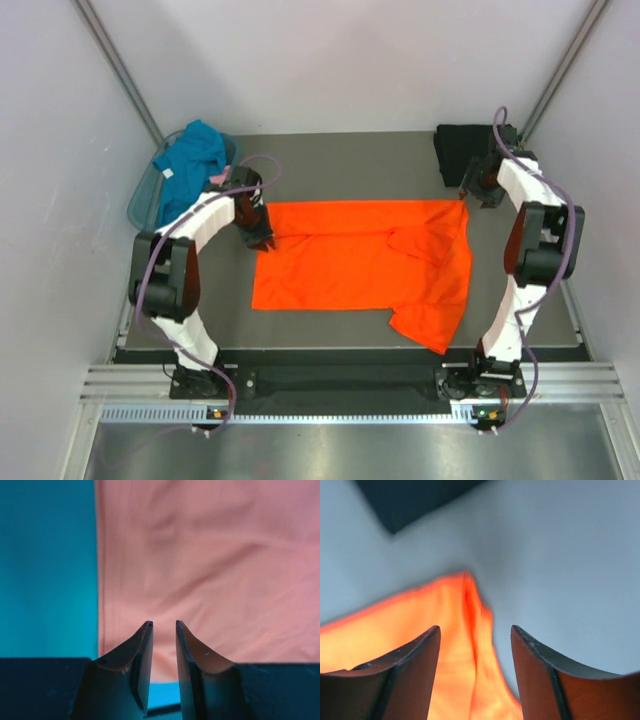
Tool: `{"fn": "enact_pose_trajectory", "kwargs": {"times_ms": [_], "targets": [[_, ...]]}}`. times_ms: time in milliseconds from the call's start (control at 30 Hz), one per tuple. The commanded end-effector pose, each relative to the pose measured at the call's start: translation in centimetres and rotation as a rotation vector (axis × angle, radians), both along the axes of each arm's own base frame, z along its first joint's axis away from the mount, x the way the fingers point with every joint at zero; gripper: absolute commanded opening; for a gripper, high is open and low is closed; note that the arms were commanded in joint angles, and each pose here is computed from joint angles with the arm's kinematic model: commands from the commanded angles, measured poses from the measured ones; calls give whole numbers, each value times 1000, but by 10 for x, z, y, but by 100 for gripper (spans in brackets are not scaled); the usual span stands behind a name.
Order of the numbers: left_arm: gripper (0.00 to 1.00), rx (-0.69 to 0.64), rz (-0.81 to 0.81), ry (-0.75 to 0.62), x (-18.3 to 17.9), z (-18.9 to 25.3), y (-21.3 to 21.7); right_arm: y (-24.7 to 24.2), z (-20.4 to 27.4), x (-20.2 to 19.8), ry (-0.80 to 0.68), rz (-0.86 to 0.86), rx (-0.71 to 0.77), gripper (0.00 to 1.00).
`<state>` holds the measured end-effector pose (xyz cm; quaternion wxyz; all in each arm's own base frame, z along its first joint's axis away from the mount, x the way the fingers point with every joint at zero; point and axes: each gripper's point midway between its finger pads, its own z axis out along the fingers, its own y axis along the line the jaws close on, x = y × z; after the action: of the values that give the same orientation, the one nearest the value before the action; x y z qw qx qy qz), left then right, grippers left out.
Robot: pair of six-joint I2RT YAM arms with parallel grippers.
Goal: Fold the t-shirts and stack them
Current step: Fold the tshirt
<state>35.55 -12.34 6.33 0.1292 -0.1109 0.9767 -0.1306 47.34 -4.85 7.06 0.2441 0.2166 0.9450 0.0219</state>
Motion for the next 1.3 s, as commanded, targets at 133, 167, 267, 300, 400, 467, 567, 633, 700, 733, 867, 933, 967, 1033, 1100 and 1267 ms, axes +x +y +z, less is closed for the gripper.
{"fn": "enact_pose_trajectory", "kwargs": {"times_ms": [133,167,267,300,400,467,567,633,700,733,867,933,967,1033,1100,1267], "targets": [[28,74,135,109,-103,-10,22,64,92,-60,-110,222,-183,61],[28,74,138,85,-111,-5,21,85,95,-65,-125,280,-184,61],[29,86,208,92,-133,-12,28,119,100,-86,-153,385,-161,61],[30,89,224,90,-135,-13,29,126,100,-97,-157,412,-145,62],[32,75,250,82,-135,-20,29,155,101,-124,-177,494,-82,62],[32,88,263,110,-136,-26,29,170,99,-140,-180,535,-64,64],[33,101,283,139,-145,-32,32,174,88,-164,-159,564,-54,66],[35,119,302,118,-146,-37,38,173,87,-175,-161,570,-45,66],[36,127,312,125,-147,-39,39,171,91,-180,-177,571,-46,67],[37,129,313,134,-146,-41,39,170,91,-182,-177,575,-47,67],[38,165,326,145,-146,-44,44,166,89,-191,-170,579,-50,67],[39,180,338,151,-147,-44,47,166,89,-193,-171,582,-48,68],[40,176,338,153,-147,-44,46,166,88,-195,-167,587,-47,68],[40,158,340,176,-152,-48,43,165,86,-197,-162,590,-45,68],[40,145,350,186,-154,-51,40,166,84,-198,-157,594,-45,68],[27,124,356,201,-154,-59,36,167,81,-195,-150,603,-44,68]]}}
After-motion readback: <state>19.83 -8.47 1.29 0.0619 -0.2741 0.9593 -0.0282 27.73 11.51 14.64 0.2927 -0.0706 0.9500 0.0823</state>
